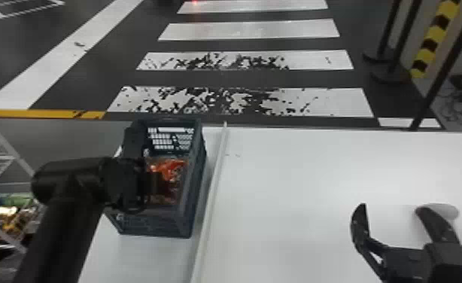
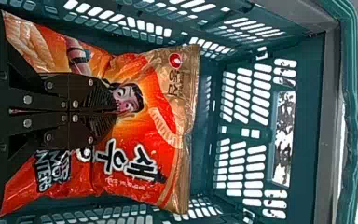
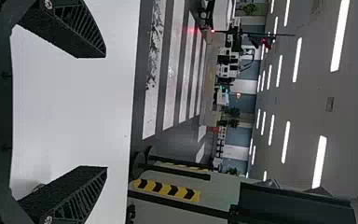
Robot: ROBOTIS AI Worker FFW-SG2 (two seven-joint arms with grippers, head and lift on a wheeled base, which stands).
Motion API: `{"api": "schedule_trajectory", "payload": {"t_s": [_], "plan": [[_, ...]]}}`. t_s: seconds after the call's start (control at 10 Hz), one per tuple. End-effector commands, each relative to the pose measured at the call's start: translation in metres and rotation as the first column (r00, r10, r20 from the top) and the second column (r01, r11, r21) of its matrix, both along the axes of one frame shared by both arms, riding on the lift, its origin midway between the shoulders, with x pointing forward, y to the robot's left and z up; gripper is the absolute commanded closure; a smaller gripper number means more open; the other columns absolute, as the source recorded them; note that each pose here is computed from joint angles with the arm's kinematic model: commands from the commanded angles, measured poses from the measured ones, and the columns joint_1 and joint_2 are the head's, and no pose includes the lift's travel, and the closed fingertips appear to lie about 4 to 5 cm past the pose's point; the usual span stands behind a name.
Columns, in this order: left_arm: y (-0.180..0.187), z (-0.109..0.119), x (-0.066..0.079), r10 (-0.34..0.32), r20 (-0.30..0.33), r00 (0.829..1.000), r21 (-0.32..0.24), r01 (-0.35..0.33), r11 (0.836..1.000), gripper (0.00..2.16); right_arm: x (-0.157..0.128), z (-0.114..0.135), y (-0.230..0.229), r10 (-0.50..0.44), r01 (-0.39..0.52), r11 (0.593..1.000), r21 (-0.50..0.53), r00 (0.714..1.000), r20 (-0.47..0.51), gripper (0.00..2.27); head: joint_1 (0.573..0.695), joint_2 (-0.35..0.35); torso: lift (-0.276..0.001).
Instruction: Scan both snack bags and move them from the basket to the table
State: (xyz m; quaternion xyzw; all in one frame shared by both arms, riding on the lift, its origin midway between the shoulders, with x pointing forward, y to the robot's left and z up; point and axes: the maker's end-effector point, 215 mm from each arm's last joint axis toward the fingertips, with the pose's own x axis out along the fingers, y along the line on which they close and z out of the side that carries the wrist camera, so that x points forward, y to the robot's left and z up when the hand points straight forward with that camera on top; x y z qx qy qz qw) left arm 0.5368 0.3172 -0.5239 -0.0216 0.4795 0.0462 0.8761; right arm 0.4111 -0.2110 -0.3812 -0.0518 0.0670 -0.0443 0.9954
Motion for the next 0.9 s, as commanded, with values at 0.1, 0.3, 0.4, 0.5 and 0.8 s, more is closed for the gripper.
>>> {"api": "schedule_trajectory", "payload": {"t_s": [0.1, 0.3, 0.4, 0.5, 0.8], "plan": [[-0.002, 0.018, 0.002, -0.005, 0.049, 0.999, 0.017, 0.004, 1.0, 1.71, -0.004, 0.007, 0.002, 0.0, 0.0, 1.0, 0.012, 1.0, 0.023, 0.06, 0.695, 0.126, -0.098], [-0.002, 0.026, -0.001, 0.002, 0.077, 0.997, 0.014, -0.003, 1.0, 1.71, -0.007, 0.01, 0.001, -0.007, 0.006, 1.0, 0.016, 1.0, 0.029, 0.06, 0.695, 0.124, -0.098], [-0.001, 0.03, -0.002, 0.003, 0.09, 0.996, 0.015, -0.005, 1.0, 1.71, -0.008, 0.011, 0.001, -0.006, 0.006, 1.0, 0.016, 1.0, 0.03, 0.06, 0.695, 0.125, -0.098], [-0.002, 0.037, -0.001, 0.001, 0.106, 0.994, 0.015, -0.003, 1.0, 1.71, -0.009, 0.011, 0.002, -0.007, 0.006, 1.0, 0.018, 1.0, 0.029, 0.06, 0.695, 0.125, -0.098], [-0.001, 0.055, 0.004, 0.005, 0.151, 0.988, 0.026, -0.009, 1.0, 1.71, -0.009, 0.01, 0.003, -0.008, 0.007, 1.0, 0.022, 1.0, 0.03, 0.06, 0.695, 0.128, -0.098]]}}
